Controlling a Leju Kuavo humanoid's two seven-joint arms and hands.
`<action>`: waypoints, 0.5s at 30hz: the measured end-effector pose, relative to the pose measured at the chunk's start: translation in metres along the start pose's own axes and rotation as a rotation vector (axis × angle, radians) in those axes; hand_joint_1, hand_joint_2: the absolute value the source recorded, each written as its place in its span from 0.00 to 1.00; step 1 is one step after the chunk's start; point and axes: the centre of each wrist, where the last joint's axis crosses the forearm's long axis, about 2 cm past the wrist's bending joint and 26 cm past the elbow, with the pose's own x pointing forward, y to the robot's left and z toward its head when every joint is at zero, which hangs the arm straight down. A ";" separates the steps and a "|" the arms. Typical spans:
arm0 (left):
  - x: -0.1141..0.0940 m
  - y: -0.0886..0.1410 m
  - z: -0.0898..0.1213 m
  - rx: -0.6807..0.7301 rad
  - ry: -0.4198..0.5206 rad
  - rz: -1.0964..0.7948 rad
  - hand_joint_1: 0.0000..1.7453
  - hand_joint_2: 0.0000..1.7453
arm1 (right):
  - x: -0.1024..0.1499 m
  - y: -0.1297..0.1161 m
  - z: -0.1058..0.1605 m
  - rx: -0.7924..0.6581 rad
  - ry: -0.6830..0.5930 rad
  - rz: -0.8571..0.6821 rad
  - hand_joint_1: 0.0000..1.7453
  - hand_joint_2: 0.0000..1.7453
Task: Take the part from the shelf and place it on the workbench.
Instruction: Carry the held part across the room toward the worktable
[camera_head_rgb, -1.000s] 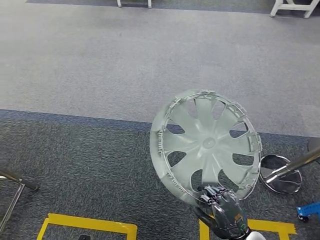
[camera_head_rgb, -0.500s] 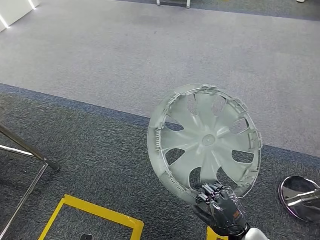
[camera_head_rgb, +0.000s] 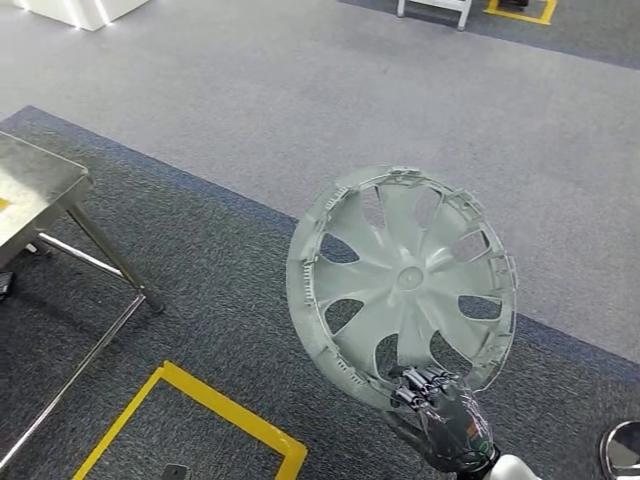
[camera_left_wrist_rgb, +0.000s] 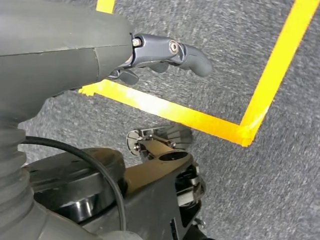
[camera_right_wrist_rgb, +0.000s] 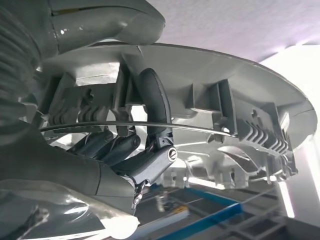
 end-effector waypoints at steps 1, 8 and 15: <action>0.000 0.000 0.000 -0.001 0.000 -0.001 0.00 1.00 | 0.000 0.000 0.000 0.000 -0.004 -0.001 1.00 1.00; -0.001 0.000 0.000 -0.003 0.011 -0.008 0.00 1.00 | 0.000 0.000 -0.002 -0.002 -0.023 -0.001 1.00 1.00; -0.001 0.000 0.000 -0.004 0.013 -0.013 0.00 1.00 | 0.000 0.000 -0.001 0.000 -0.024 -0.001 1.00 1.00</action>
